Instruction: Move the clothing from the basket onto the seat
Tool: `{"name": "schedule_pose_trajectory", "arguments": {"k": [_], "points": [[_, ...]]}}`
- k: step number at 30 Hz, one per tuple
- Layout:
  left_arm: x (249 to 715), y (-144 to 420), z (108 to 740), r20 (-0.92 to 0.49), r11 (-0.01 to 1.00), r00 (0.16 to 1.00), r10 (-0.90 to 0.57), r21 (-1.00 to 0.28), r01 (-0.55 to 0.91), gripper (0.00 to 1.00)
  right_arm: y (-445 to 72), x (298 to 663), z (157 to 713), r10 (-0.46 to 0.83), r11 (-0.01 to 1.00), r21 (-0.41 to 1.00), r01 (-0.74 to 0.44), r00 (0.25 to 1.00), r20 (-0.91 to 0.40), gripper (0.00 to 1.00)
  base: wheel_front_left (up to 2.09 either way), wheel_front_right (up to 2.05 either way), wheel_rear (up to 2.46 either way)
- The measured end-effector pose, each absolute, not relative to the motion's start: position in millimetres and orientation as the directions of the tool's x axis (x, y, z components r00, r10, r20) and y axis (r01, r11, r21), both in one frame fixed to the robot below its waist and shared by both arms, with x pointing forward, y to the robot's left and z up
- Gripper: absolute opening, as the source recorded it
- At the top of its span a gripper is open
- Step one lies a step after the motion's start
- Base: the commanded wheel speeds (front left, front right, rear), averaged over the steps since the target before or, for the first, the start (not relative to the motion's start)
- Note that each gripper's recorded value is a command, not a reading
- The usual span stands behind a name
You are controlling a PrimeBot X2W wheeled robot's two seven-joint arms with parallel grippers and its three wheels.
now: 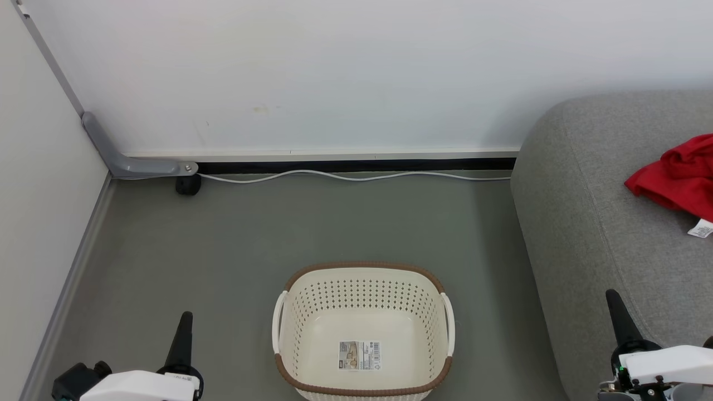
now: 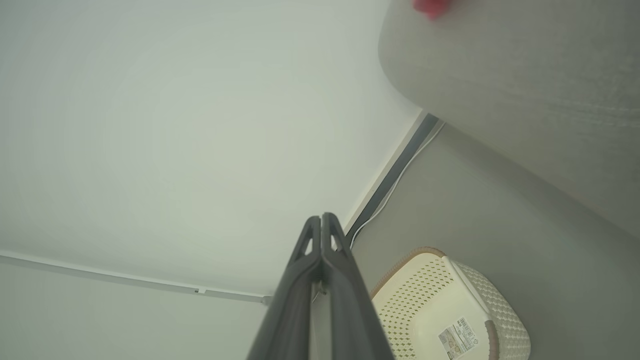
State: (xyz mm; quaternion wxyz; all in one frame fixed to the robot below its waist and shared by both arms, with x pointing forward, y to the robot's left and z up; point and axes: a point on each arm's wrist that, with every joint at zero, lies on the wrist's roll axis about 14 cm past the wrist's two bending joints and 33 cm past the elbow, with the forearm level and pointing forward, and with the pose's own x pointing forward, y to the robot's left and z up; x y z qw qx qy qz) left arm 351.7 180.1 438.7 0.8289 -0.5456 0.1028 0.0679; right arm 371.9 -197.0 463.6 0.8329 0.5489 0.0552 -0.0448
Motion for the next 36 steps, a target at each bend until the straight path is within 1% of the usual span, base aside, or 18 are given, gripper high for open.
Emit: {"name": "schedule_pose_trajectory", "arguments": {"k": [15, 21, 27, 36], "points": [[359, 182, 450, -0.204, 0.252, 0.979, -0.017, -0.948, -0.193, 0.00, -201, 372, 467, -0.021, 0.248, 0.959, 0.134, 0.991, -0.133, 0.00, 0.00, 0.00, 0.00], [365, 183, 459, -0.169, 0.174, 0.985, -0.020, -0.971, -0.163, 0.00, -202, 374, 470, -0.024, 0.174, 0.977, 0.123, 0.992, -0.120, 0.00, 0.00, 0.00, 0.00], [366, 184, 461, -0.156, 0.123, 0.987, -0.023, -0.981, -0.152, 0.00, -204, 375, 474, -0.026, 0.125, 0.986, 0.112, 0.994, -0.110, 0.00, 0.00, 0.00, 0.00], [372, 186, 473, -0.109, 0.026, 0.994, -0.027, -0.994, -0.109, 0.00, -205, 375, 478, -0.026, 0.021, 0.996, 0.092, 0.996, -0.091, 0.00, 0.00, 0.00, 0.00]]}}
